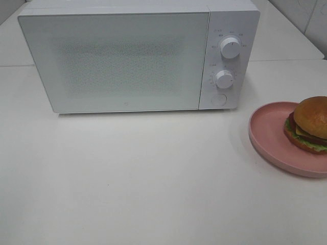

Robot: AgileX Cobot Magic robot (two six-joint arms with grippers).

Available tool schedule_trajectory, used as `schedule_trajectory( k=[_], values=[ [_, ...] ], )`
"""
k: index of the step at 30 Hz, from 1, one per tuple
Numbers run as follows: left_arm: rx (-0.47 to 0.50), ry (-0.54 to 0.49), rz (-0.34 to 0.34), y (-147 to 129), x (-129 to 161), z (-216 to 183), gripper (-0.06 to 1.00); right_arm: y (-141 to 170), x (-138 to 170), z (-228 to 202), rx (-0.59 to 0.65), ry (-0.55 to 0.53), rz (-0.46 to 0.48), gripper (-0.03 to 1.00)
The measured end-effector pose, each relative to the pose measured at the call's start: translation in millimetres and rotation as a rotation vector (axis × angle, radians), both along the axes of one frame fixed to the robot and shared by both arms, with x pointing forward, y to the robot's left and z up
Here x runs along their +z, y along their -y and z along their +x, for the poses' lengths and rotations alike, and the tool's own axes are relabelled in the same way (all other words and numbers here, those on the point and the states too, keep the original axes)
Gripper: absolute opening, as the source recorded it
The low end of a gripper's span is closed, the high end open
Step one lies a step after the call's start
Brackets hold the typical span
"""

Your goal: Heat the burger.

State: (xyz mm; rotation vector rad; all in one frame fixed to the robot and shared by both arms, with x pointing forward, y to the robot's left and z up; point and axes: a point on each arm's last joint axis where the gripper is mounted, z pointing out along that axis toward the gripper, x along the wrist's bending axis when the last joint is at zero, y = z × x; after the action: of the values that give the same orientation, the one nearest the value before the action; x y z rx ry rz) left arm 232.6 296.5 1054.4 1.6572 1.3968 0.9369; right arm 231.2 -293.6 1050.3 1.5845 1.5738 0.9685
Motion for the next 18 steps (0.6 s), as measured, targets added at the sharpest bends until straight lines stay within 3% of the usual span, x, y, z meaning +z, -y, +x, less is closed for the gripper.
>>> schedule_trajectory(
  k=[18],
  values=[
    [0.0,0.0,0.0,0.0,0.0,0.0,0.0,0.3,0.0,-0.2,0.038,0.0,0.0,0.53]
  ],
)
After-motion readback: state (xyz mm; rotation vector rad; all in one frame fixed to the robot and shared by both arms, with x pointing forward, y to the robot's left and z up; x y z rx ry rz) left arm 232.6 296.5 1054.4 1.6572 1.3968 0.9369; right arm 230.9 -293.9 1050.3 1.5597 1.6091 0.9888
